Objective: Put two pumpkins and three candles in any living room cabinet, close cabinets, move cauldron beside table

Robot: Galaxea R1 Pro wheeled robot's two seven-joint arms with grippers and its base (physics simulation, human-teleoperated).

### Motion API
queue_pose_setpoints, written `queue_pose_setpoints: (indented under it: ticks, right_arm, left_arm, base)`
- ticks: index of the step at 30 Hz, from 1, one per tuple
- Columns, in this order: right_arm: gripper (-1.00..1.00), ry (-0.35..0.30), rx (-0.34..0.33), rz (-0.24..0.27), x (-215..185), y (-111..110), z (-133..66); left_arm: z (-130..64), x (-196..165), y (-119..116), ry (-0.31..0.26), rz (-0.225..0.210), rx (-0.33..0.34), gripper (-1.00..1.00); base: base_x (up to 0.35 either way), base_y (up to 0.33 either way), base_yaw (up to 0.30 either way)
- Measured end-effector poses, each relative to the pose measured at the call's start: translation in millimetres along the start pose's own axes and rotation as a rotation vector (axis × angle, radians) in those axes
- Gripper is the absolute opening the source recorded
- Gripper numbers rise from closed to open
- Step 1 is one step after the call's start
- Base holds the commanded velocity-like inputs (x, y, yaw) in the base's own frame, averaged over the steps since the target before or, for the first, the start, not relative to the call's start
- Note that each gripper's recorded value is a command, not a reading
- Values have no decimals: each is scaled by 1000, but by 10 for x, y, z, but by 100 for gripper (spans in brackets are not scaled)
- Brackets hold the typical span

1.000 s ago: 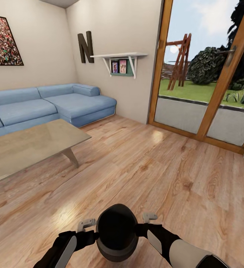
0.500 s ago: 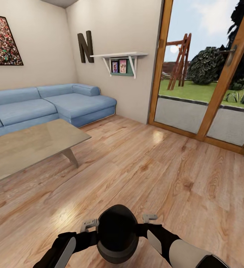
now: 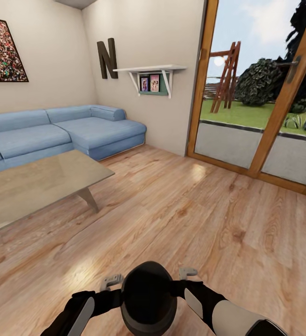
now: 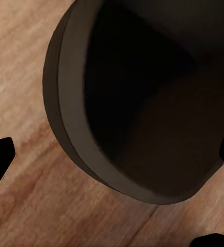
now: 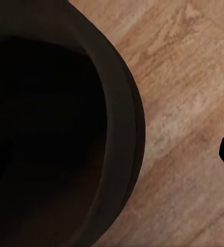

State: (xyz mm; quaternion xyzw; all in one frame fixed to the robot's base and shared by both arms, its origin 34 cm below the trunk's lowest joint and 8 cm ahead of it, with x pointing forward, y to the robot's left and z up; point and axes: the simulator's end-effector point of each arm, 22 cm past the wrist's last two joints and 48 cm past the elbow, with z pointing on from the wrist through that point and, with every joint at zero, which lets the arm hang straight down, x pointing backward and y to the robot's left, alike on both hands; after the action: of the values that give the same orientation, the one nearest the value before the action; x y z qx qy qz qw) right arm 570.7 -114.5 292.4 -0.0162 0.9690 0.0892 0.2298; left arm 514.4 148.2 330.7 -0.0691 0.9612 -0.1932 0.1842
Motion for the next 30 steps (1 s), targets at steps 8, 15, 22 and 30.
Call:
queue_pose_setpoints:
  ticks: [8,15,22,30]
  right_arm:
    - [100,0,0,0,0,0,0]
    - [100,-1,0,0,58,-14,68]
    - [100,-2,0,-1,164,-37,188]
    - [100,-14,0,1,262,-63,324]
  left_arm:
    - [1,0,-5,-1,0,1,100]
    - [68,45,37,-2,1,0,100]
    - [188,133,96,-3,1,0,100]
    - [324,200,170,-20,2,0,100]
  base:
    - [73,49,0]
    - [3,2,0]
    - [0,0,0]
    - [0,0,0]
